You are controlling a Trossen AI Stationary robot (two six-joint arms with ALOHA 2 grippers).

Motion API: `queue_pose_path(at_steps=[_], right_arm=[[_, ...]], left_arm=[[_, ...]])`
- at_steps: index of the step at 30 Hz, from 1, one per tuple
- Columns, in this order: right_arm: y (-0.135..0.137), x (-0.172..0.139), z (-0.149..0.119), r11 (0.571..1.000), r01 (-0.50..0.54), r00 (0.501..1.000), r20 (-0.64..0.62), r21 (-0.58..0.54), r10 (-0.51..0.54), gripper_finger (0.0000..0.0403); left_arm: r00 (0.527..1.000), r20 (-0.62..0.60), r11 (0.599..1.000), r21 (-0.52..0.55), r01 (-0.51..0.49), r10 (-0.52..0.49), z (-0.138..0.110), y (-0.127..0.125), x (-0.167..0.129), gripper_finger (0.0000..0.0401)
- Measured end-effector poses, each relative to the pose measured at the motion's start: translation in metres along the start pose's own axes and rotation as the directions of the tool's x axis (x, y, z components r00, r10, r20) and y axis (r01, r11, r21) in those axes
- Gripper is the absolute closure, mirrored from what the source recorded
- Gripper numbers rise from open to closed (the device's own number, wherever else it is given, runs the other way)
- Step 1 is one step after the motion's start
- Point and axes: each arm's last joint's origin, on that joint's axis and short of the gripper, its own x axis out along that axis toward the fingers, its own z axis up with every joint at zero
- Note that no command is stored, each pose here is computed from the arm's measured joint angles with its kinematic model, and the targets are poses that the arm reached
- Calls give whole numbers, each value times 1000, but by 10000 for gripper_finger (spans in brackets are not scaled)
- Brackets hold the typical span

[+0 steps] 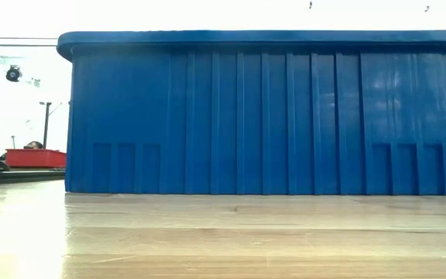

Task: Pick and place slides into bin
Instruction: Put the black slide into the blue container

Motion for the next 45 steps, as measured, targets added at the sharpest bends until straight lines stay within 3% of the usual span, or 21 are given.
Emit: queue_pose_path(at_steps=[9, 12, 17, 21, 24, 28, 32, 38, 40, 43, 45], right_arm=[[3, 0, 2, 999, -43, 999, 18, 1, 43, 342], [3, -1, 2, 999, -53, 999, 10, 0, 53, 342], [3, -1, 1, 998, -52, 999, 2, -27, 52, 342], [3, -1, 1, 994, -47, 999, 0, -97, 47, 338], [3, -5, 2, 984, -29, 1000, 5, -178, 30, 291], [-1, -27, 5, 953, 84, 996, 33, -291, -77, 224], [-4, -57, 8, 934, 162, 987, 60, -319, -151, 188], [3, -70, 0, 930, 113, 992, -6, -350, -123, 181], [7, -66, -6, 912, 93, 993, -35, -399, -116, 184], [17, -55, -19, 856, 108, 986, -58, -505, -158, 184], [24, -45, -32, 780, 154, 970, -57, -606, -236, 184]], left_arm=[[993, 24, 992, -38, 120, -119, 1, 12, 17, 180], [988, 29, 988, -35, 152, -151, 2, 14, 20, 220], [986, 2, 985, -36, 167, -167, -2, 20, 25, 341], [987, 1, 986, -35, 160, -160, -1, 24, 26, 349], [987, -5, 987, -36, 157, -158, -1, 27, 26, 349], [989, -53, 989, -45, 137, -140, 1, 33, 21, 349], [991, -106, 991, -111, 74, -86, 2, 42, 16, 349], [993, -115, 895, -444, -28, -25, -3, 70, 29, 349], [992, -104, 851, -526, 1, -65, -7, 80, 40, 349], [982, -94, 776, -627, 69, -163, -12, 95, 55, 349], [979, -67, 750, -653, 103, -192, -13, 101, 61, 349]])
